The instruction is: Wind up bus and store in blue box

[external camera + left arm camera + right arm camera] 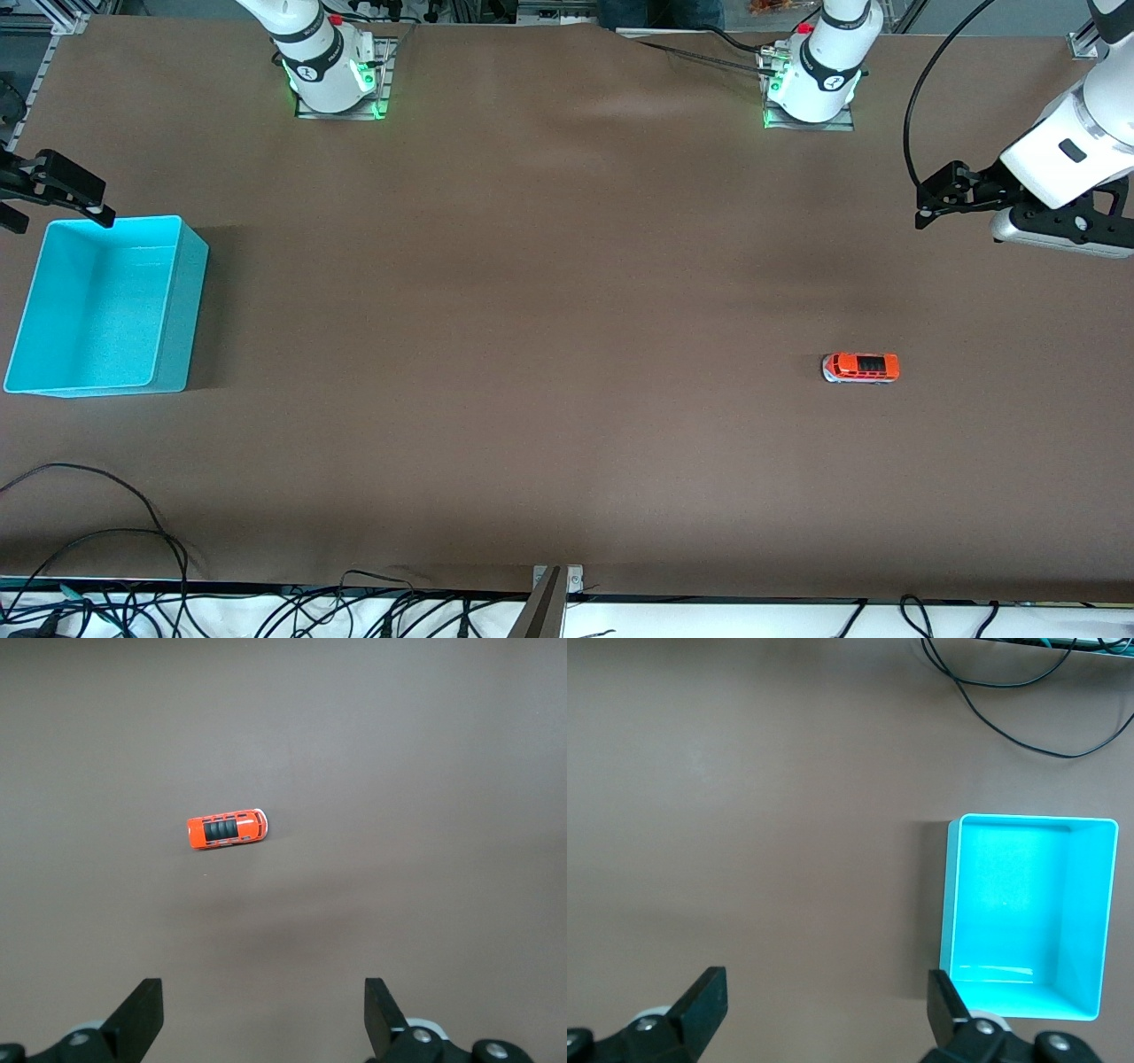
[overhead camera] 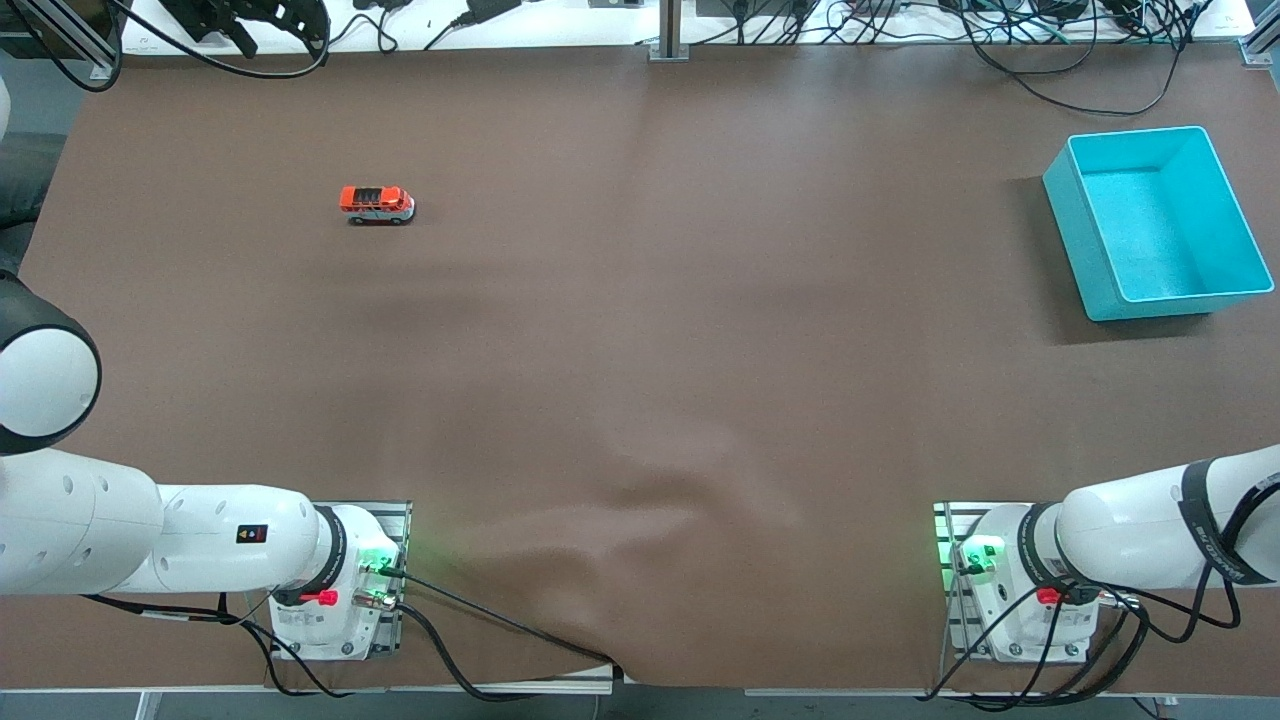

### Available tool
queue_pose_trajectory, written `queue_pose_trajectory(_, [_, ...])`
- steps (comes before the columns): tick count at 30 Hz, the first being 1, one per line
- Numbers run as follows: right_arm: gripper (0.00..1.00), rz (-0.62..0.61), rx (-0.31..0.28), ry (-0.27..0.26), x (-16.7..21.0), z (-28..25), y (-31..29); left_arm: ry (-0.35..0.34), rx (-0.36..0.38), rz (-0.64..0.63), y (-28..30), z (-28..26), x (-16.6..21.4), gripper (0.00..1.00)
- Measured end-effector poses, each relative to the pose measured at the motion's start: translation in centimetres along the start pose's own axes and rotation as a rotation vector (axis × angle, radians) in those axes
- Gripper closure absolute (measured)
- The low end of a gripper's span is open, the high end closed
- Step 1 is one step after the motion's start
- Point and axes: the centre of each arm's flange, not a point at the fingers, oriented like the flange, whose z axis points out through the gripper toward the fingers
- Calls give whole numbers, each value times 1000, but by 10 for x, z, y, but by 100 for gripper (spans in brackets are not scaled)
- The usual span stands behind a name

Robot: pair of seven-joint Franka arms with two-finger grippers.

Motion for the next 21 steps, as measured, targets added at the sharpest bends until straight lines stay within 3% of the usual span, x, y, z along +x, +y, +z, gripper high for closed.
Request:
queue_pose_trajectory(8, [0, 0, 0, 0, 0, 0, 0, -10, 34, 107, -4, 3, 1, 0])
queue_pose_trajectory(21, [0, 0, -1, -3, 1, 2, 0, -82, 15, 471, -15, 42, 19, 0])
